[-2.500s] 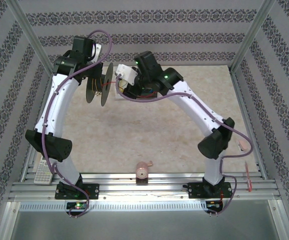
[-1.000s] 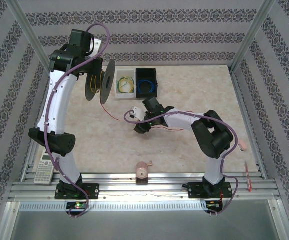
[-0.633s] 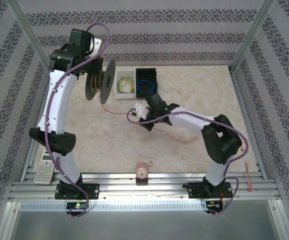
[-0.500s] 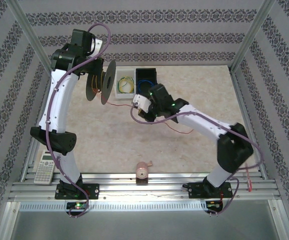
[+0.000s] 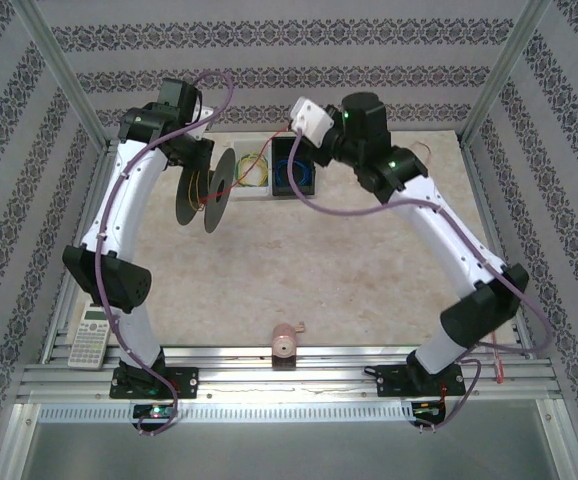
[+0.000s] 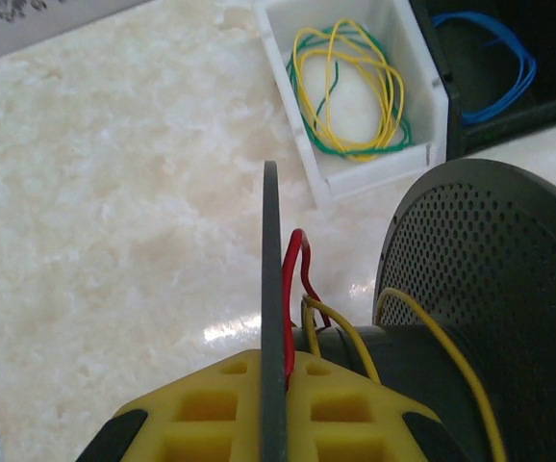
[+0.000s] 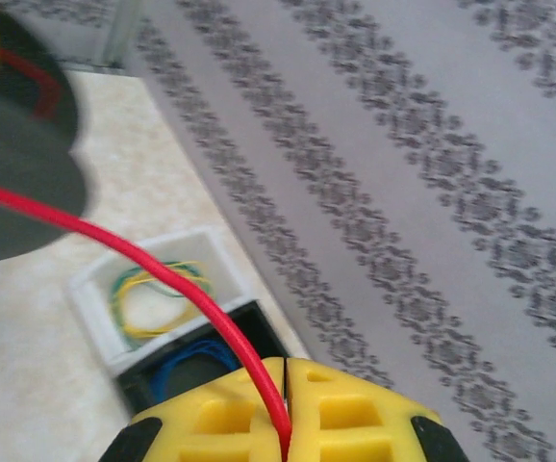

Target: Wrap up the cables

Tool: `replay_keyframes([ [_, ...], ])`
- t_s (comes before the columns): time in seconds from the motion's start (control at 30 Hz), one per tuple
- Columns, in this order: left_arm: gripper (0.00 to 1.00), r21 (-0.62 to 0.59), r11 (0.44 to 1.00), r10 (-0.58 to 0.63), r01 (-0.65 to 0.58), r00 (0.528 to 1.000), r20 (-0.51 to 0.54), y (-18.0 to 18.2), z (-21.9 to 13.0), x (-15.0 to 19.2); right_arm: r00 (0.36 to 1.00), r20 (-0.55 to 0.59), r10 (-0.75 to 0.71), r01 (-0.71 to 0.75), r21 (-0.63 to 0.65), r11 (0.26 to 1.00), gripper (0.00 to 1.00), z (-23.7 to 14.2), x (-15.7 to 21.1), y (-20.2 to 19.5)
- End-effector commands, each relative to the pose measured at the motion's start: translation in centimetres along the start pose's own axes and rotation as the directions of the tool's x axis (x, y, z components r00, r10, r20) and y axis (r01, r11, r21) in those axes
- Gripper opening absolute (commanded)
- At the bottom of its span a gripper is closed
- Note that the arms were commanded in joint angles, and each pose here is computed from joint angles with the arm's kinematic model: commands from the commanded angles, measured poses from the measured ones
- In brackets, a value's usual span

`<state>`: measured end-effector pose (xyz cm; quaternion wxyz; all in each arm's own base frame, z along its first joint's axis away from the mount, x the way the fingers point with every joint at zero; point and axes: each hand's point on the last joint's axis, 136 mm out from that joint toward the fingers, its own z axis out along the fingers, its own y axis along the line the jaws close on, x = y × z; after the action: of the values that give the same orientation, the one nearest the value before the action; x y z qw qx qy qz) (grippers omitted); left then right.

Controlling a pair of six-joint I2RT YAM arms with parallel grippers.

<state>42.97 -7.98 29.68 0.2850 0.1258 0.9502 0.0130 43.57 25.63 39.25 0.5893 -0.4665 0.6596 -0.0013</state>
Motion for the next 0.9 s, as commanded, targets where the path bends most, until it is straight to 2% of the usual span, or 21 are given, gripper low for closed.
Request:
replay_keyframes([
  [0.0,0.0,0.024,0.999,0.043,-0.047,0.99,0.131,-0.8,-4.6,-0.8,1.0,0.005,0.028,-0.029,0.128,0.991,0.0,1.2,-0.5,-4.5],
  [0.2,0.0,0.116,0.987,0.101,-0.114,0.988,0.113,-2.8,-5.3,1.2,0.995,0.005,0.098,-0.097,0.192,0.977,0.0,4.5,-0.1,-9.6],
  [0.37,0.0,0.245,0.946,0.19,-0.212,0.976,0.11,-5.9,-6.3,3.1,0.981,-0.048,0.186,-0.173,0.208,0.963,0.0,8.0,2.9,-12.1],
  [0.5,0.0,0.34,0.897,0.248,-0.283,0.958,0.141,-7.9,-7.9,4.2,0.957,-0.108,0.27,-0.243,0.214,0.946,0.0,10.3,6.8,-12.9],
  [0.63,0.0,0.391,0.855,0.247,-0.339,0.931,0.269,-9.2,-11.2,3.6,0.919,-0.202,0.337,-0.299,0.199,0.933,0.0,12.2,11.6,-11.7],
  [0.73,0.0,0.385,0.845,0.215,-0.372,0.895,0.392,-9.5,-14.2,2.0,0.886,-0.279,0.371,-0.33,0.182,0.926,0.0,13.1,14.8,-10.0],
  [0.87,0.0,0.389,0.84,0.148,-0.378,0.85,0.505,-9.1,-17.6,-0.7,0.845,-0.374,0.383,-0.352,0.151,0.924,0.0,13.6,18.4,-7.3],
])
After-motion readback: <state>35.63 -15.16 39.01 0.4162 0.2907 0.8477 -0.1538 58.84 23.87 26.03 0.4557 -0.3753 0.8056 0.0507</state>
